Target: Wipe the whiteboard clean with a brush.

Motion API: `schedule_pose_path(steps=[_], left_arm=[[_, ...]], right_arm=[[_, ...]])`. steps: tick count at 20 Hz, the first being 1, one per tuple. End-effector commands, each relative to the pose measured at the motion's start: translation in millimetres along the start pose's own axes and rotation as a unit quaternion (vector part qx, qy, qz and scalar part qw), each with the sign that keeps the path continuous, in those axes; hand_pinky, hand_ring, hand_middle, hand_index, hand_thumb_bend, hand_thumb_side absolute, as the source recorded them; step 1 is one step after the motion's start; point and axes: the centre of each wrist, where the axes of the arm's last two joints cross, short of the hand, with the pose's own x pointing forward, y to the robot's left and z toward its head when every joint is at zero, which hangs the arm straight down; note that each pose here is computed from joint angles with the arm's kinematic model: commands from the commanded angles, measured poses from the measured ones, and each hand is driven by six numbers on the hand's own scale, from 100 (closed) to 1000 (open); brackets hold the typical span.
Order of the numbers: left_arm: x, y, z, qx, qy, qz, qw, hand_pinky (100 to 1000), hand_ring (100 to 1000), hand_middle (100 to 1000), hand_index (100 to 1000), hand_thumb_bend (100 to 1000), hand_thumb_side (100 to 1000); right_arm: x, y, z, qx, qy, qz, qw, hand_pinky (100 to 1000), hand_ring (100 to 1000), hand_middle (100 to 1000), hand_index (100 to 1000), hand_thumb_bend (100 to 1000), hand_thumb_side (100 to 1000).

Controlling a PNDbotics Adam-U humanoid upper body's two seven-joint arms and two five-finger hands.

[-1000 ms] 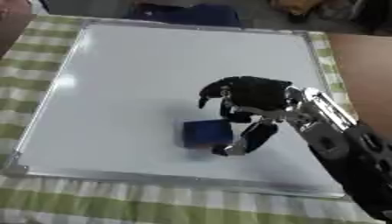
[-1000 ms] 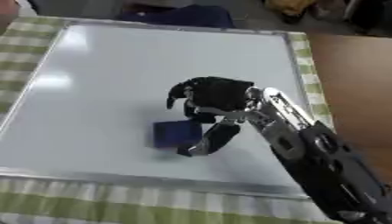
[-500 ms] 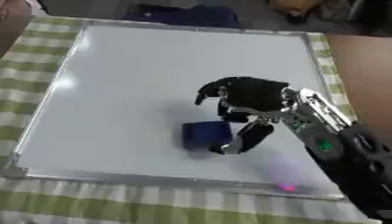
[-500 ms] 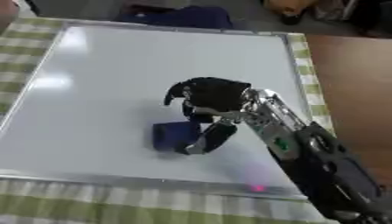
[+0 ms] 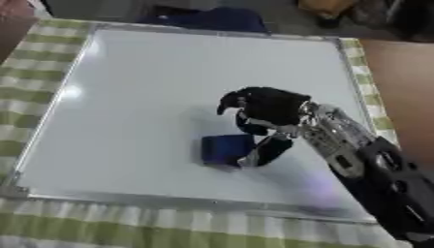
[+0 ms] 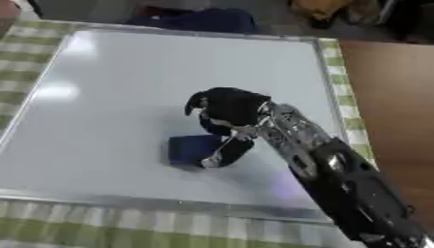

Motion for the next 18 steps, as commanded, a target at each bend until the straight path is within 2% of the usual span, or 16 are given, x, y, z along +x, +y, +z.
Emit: schedule_pose_path(steps=[1,4,12,18], left_arm=[[7,-1.2,-5,-0.008,-0.012,-0.002,1.000,524,546,534,408,137,1000],[7,-1.5,-5,-0.009,-0.012,-0.002,1.000,524,545,533,408,137,1000],[7,-1.9,-5,-0.010,-0.011,0.000,1.000,524,545,533,407,137,1000],[7,-1.7,-5,-0.009,-0.011,-0.001,1.000,525,546,533,407,137,1000]], right_arm=[[-1,-5.6,-2,-0.005,0.007,0.015,1.000,843,913,738,100,423,590],[0,-3.2,-4,-0.008,0.007,0.016,1.000,831,899,686,100,439,565],[-2,10.3,-8,-0.003,0.016,0.011,1.000,825,892,669,100,428,566],[-2,8.0,-7,-0.011,0.011,0.005,1.000,817,883,653,100,390,561]])
